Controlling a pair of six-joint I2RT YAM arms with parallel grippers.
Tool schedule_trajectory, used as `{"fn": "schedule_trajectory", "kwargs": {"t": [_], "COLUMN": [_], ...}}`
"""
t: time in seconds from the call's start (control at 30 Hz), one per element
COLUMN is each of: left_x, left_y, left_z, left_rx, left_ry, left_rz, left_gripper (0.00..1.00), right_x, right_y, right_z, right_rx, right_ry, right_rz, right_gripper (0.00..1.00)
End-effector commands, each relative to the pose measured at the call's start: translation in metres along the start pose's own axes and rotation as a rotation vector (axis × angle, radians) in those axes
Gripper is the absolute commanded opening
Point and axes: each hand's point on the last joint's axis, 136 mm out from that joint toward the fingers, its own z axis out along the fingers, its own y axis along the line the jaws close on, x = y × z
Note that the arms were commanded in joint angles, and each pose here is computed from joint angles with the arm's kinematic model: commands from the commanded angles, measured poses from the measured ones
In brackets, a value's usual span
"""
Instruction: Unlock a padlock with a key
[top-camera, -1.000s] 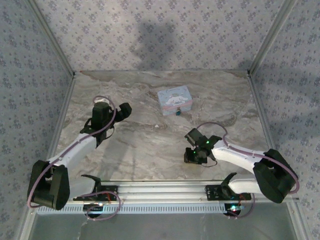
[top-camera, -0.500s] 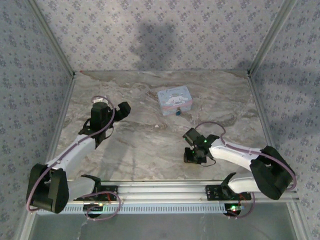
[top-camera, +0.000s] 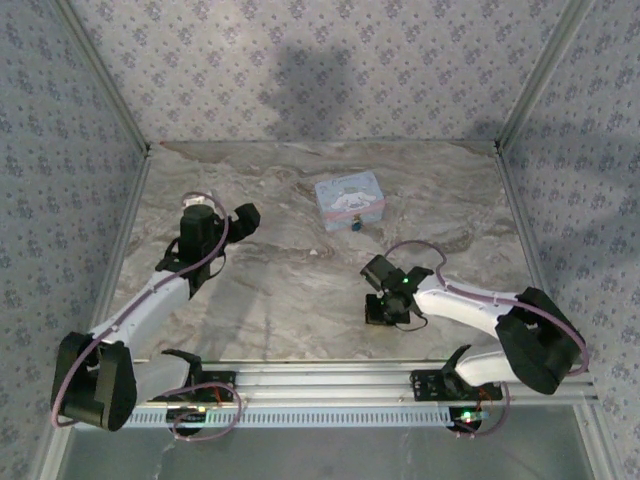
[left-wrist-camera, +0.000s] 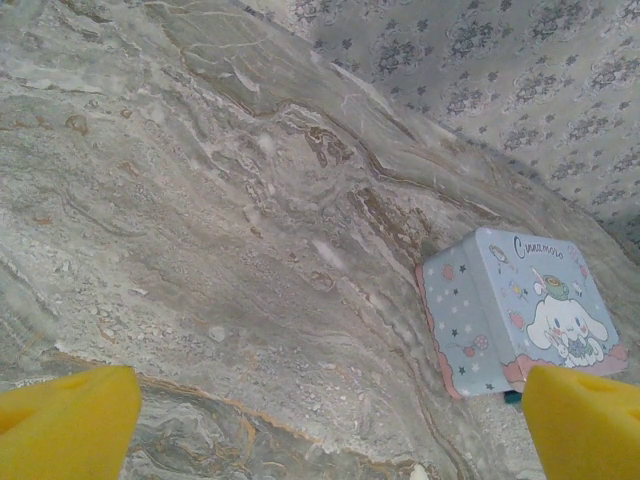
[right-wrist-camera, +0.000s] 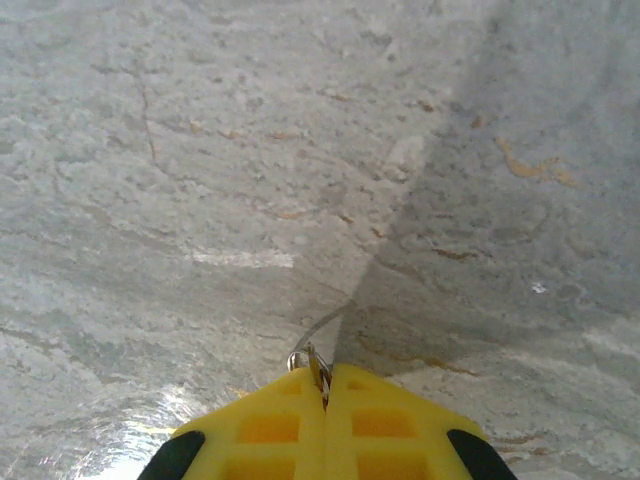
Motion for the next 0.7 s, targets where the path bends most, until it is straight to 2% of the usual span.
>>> {"fn": "schedule_trajectory", "kwargs": {"t": [0.0, 0.1, 0.2, 0.43, 0.67], "left_x": [-0.003, -0.003, -0.001, 0.008, 0.036], "left_y": [-0.001, -0.013, -0.039, -0.132, -0.212], "left_z": [-0.005, -0.005, -0.005, -0.027, -0.063], "left_rx": [0.001, 0.05, 0.169, 0.585, 0.9], "left_ry": [-0.009, 0.014, 0.064, 0.181, 0.312], "left_rz": [0.026, 0.043, 0.081, 0.214, 0.373], "left_gripper": [0.98, 0.98, 0.97, 0.88, 0.78], "right_x": [-0.002, -0.017, -0.042, -0.109, -0.136], "right_y": [-0.002, -0.002, 0.01, 0.046, 0.072], "right_z": [-0.01, -0.024, -0.043, -0.109, -0.169], "right_rx": [0.003, -0.023, -0.108, -0.318, -0.484], "right_ry": [-0.021, -0.092, -0.204, -0.511, -0.686], "right_rz": [-0.026, -0.066, -0.13, -0.362, -0.579], "right_gripper": [0.0, 0.0, 0.0, 0.0, 0.0]}}
